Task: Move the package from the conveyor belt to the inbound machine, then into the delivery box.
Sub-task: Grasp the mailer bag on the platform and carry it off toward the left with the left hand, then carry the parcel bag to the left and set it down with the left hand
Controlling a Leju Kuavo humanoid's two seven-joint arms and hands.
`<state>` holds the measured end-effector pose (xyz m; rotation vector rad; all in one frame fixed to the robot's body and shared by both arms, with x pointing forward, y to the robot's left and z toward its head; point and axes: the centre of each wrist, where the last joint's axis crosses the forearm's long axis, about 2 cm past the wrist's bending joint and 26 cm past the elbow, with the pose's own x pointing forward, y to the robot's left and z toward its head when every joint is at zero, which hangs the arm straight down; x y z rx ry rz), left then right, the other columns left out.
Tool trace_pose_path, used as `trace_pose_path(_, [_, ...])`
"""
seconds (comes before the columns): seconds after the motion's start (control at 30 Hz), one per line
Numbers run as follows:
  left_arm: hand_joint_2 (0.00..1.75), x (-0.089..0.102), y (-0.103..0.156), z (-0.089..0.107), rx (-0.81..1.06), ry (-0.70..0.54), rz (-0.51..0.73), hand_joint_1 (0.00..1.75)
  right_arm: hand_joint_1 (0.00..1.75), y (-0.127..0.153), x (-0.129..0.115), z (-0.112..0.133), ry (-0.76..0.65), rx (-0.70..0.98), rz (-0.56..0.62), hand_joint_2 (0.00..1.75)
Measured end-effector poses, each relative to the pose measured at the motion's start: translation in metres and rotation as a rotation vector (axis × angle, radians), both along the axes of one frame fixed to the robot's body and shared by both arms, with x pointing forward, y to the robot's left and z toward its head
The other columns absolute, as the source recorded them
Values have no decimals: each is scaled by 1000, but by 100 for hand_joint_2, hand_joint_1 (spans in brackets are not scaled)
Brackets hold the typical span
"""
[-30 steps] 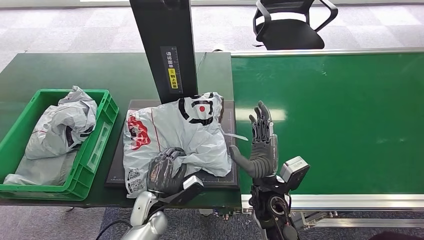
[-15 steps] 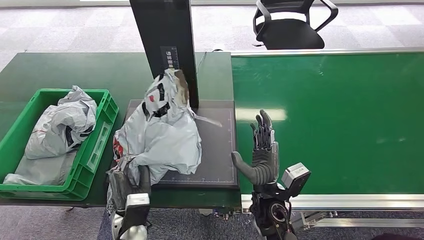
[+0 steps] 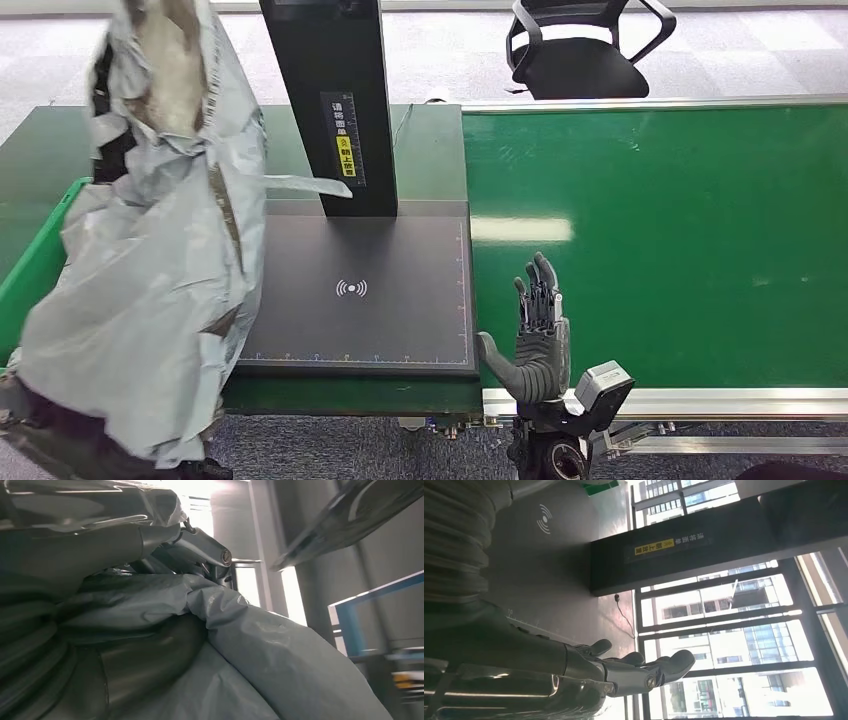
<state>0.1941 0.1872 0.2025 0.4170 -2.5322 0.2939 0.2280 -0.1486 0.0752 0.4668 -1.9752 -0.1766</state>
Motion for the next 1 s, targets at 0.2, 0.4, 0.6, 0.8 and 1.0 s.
trace_pose_path(0.2, [175,-14,1,41,-8,-180,-11,175,0,-5,-5,-1,5,8,-29,175])
trace_pose_path(0.4, [175,-14,18,50,-75,-202,17,175,0,-5,-5,2,3,16,-38,175])
trace_pose_path(0.6, [175,9,52,31,-145,-112,47,175,0,-4,-5,4,-7,21,-34,175])
trace_pose_path(0.8, [175,57,99,-7,-110,39,86,175,0,-1,-4,6,-12,22,-20,175])
trace_pose_path(1.0, [175,113,153,-40,-34,198,215,175,0,2,1,10,-15,33,-11,175])
